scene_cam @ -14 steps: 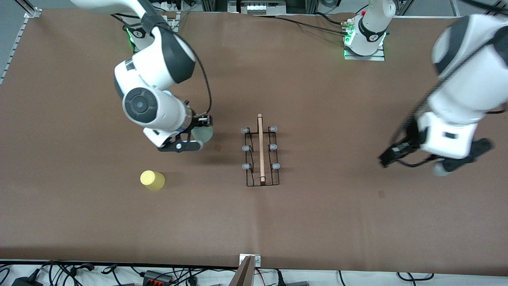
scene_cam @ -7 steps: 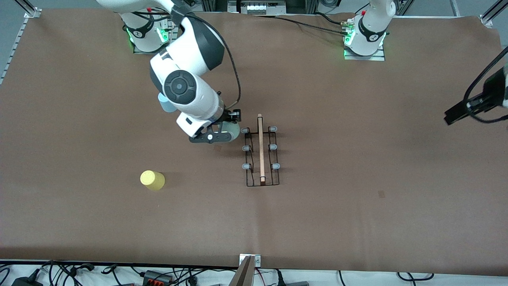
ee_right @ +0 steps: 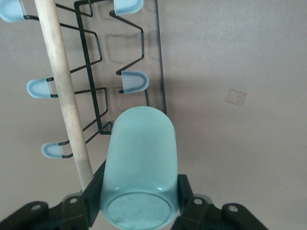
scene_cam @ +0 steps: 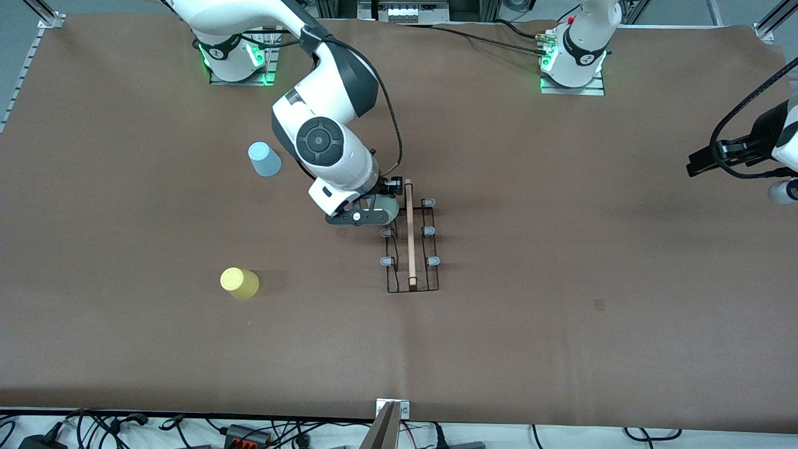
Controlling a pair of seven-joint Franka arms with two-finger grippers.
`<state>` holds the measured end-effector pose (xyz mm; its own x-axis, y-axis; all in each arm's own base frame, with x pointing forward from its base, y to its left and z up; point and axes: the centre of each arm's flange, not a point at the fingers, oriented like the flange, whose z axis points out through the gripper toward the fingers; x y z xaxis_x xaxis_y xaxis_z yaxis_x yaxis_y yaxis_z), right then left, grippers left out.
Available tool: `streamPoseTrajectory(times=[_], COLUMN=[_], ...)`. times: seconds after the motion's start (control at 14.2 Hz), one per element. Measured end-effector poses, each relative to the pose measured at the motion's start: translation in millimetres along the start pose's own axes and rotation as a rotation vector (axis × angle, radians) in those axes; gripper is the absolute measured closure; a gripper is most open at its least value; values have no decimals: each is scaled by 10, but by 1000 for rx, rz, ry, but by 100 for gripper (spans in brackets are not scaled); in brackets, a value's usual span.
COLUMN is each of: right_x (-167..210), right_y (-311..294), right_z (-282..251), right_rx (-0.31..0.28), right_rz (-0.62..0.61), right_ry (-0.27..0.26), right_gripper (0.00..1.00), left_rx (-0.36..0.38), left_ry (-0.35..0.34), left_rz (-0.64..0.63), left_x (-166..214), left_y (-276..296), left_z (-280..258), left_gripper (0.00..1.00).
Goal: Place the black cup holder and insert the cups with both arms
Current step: 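Place the teal cup on a holder peg, then reach the yellow cup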
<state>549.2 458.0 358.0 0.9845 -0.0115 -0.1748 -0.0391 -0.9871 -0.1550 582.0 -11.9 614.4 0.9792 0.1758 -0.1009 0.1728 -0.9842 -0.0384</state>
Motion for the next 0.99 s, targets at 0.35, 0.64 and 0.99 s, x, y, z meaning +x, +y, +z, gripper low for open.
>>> streamPoseTrajectory(times=[0.35, 0.64, 0.99], right_x=[69, 149, 856], right_y=[28, 14, 1118], right_z=[188, 26, -660], right_rx=[-3, 21, 3], right_rz=[23, 70, 256], right_ry=[-10, 18, 96], right_gripper=[30, 0, 0], left_rx=[-56, -46, -48], left_ry=[30, 42, 33], left_rz=[32, 69, 68], left_x=[-480, -585, -549], left_y=[249, 166, 92], left_z=[125, 23, 68], left_gripper=[0, 0, 0])
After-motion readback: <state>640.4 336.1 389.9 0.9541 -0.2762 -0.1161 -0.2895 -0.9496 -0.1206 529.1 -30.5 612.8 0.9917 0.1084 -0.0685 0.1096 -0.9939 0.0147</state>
